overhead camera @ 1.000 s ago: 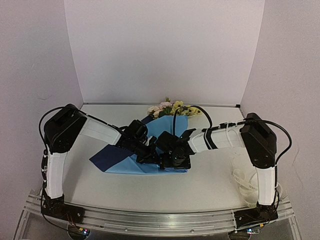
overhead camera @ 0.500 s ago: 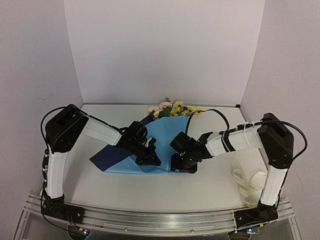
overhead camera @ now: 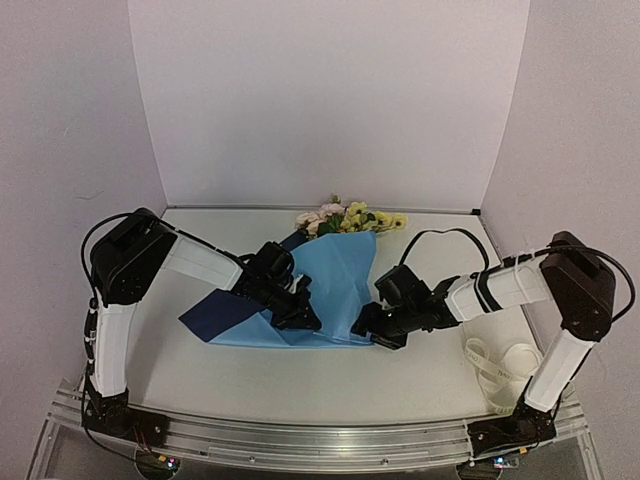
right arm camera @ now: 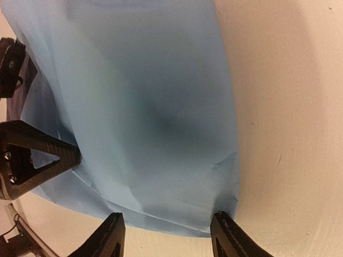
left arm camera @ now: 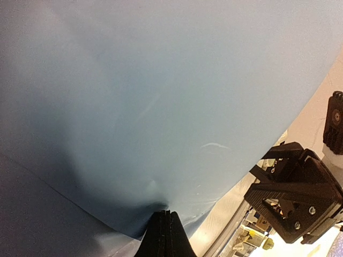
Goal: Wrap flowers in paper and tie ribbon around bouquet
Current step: Press the fold line on the 2/3-folded wrapping paper.
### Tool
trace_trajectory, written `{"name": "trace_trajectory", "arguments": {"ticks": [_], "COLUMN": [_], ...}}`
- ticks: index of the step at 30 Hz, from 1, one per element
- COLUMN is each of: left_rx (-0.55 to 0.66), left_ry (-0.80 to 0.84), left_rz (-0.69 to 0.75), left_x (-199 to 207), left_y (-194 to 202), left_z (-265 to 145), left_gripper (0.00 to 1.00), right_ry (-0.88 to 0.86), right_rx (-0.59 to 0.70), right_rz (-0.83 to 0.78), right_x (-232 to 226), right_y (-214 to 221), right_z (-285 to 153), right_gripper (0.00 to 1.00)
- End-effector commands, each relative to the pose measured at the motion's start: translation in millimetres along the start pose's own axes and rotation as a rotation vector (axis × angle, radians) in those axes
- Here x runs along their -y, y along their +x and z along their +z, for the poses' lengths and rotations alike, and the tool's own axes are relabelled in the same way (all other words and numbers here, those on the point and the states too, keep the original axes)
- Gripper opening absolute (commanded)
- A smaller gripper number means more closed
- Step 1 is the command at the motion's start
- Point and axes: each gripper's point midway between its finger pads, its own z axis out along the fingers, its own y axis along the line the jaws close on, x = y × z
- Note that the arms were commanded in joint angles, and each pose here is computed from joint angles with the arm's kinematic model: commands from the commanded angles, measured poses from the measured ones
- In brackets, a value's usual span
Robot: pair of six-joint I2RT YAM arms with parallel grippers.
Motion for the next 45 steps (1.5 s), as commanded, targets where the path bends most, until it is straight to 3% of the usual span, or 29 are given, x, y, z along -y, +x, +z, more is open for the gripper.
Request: {"name": "trace_trajectory", "arguments": {"ticks": [1, 9, 18, 24, 30, 37, 45], "left_rx": [0.028, 0.034, 0.04, 0.041, 0.041, 0.046, 0.04], "left_ry": [-0.192, -0.181, -0.182, -0.184, -0.192, -0.208, -0.216], "left_rz": [-0.092, -0.076, -0.073, -0.079, -0.078, -0.071, -0.073], "left_x": [-58.9, -53.0, -51.8, -53.6, -54.5, -56.0, -59.1], "left_y": [-3.5, -8.4, -11.6, -10.0, -9.6, -9.4, -8.0], "left_z": [-1.6, -2.3, -1.6, -1.9, -2.9, -5.3, -4.5], "left_gripper": [0.0, 0.0, 0.0, 0.0, 0.0, 0.0, 0.0], "right_ry": [0.03, -0.275, -0.578, -0.627, -0.607, -0.614, -0.602], "right_rx": [-0.055, -0.007, -0.06, -0.04, -0.023, 0.004, 0.02], "right_rz": [0.069, 0.053, 0.1, 0.247, 0.375, 0.418, 0.5], "right_x": [33.6, -33.7, -94.8, -80.5, -47.5, -39.2, -21.1], "right_y": [6.1, -37.1, -53.1, -92.5, -104.0, -113.0, -136.9], "right_z": [-0.2, -28.4, -20.6, 8.7, 23.3, 21.9, 37.7], "right_gripper": [0.57, 0.51, 0.38, 0.36, 0.37, 0.45, 0.44]}}
